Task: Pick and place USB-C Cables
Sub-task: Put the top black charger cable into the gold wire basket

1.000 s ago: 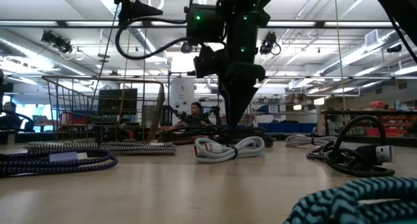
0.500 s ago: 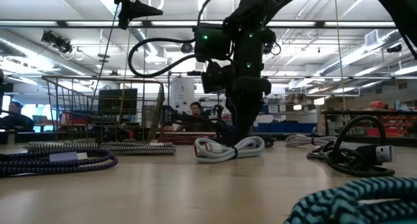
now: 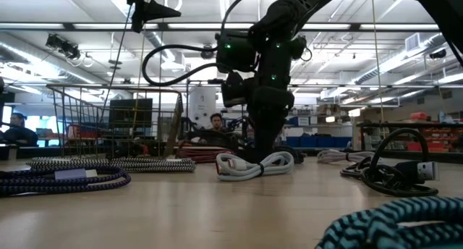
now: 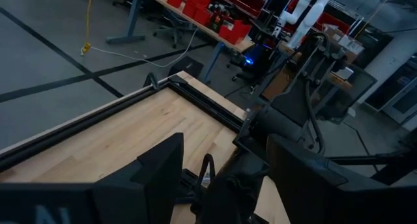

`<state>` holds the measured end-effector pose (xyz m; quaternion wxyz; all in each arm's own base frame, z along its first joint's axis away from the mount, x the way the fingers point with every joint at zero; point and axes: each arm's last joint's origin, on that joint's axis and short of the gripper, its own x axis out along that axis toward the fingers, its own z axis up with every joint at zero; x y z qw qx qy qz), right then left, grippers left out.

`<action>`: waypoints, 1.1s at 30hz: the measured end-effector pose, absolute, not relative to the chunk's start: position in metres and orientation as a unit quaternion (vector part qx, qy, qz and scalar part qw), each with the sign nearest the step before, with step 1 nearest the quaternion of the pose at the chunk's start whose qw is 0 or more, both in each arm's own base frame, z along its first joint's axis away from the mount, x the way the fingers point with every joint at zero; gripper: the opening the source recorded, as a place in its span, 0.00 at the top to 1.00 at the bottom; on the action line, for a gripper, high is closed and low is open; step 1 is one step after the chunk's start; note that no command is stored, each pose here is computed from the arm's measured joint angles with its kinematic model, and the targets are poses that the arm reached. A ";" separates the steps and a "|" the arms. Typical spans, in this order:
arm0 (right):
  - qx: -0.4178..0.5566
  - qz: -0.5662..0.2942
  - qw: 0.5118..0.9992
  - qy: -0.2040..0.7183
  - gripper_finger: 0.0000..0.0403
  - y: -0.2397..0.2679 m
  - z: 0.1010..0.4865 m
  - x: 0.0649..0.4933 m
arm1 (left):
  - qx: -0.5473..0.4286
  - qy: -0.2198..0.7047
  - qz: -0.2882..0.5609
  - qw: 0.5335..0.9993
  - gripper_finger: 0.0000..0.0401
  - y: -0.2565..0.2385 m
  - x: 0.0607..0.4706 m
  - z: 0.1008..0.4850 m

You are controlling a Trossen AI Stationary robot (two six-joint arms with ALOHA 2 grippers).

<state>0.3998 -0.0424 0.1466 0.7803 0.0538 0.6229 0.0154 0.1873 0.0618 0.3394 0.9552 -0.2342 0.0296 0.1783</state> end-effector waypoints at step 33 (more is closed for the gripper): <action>0.053 -0.145 0.958 0.240 0.81 -0.018 0.404 0.272 | -0.227 -0.136 0.061 0.962 0.43 0.058 0.212 0.366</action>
